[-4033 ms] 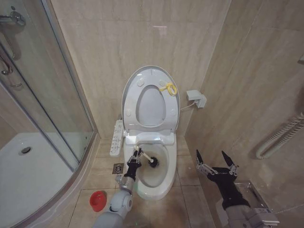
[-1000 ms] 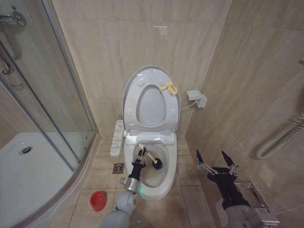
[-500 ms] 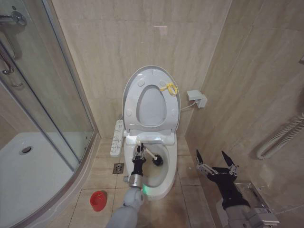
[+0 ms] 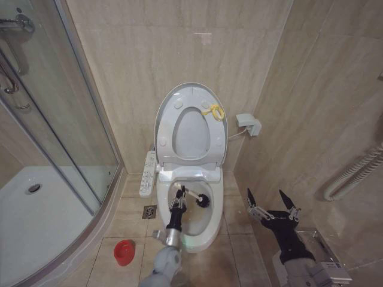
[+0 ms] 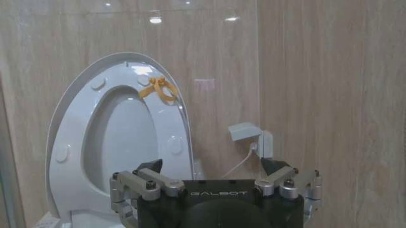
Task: Open the toilet lid, clean the toilet bowl with a toilet brush, close the toilet lid, and flush.
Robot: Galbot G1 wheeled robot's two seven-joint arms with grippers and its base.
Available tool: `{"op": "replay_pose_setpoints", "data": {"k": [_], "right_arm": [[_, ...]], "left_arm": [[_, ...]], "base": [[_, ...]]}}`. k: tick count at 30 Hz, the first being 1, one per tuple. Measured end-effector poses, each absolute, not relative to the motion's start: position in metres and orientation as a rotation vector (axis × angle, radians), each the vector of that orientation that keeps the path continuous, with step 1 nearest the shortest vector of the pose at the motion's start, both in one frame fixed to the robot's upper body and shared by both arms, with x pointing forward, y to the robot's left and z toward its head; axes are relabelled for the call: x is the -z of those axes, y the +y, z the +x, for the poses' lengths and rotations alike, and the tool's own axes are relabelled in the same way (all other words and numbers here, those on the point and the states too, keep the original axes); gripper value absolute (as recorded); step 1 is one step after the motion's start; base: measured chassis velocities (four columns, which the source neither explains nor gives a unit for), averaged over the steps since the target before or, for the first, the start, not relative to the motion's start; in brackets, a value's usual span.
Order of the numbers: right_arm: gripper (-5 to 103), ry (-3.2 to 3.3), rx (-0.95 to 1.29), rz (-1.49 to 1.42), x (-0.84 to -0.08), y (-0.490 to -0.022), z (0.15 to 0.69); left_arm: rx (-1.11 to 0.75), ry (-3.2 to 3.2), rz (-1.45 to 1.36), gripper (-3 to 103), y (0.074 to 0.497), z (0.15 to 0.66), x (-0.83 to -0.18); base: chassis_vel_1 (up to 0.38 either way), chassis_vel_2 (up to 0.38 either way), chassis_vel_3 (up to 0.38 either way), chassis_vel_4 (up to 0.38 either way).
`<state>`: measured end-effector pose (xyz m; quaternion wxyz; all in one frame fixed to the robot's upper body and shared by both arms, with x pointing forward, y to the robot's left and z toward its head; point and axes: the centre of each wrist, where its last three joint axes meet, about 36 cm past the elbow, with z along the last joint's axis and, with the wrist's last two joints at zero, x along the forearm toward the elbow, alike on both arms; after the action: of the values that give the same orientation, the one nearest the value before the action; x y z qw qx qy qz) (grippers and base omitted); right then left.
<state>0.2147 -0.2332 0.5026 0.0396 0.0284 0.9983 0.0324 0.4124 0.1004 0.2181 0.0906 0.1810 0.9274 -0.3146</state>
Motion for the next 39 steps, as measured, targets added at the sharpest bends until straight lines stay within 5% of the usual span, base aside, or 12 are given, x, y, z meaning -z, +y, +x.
{"op": "replay_pose_setpoints", "data": {"k": [5,11,16,33,35,39], "right_arm": [[100,3.060,-0.099,0.087,-0.503,-0.233,0.215],[100,3.060,-0.099,0.087,-0.503,-0.233,0.215],[100,3.059,-0.099,0.087,-0.503,-0.233,0.215],[100,3.060,-0.099,0.087,-0.503,-0.233,0.215],[100,3.060,-0.099,0.087,-0.503,-0.233,0.215],[100,3.060,-0.099,0.087,-0.503,-0.233,0.215]], "left_arm": [[0.754,2.771,0.628,18,0.143,0.401,-0.212],[0.809,2.739,0.653,18,0.157,0.385,-0.220],[0.835,2.739,0.629,18,0.157,0.386,-0.221],[0.429,2.910,0.452,18,0.125,0.435,-0.205],[0.442,2.906,0.462,18,0.126,0.434,-0.202],[0.765,2.794,0.481,18,0.107,0.430,-0.223]], "base": [[0.000,0.000,0.000,0.000],[0.000,0.000,0.000,0.000],[0.000,0.000,0.000,0.000],[0.000,0.000,0.000,0.000],[0.000,0.000,0.000,0.000],[0.000,0.000,0.000,0.000]]}}
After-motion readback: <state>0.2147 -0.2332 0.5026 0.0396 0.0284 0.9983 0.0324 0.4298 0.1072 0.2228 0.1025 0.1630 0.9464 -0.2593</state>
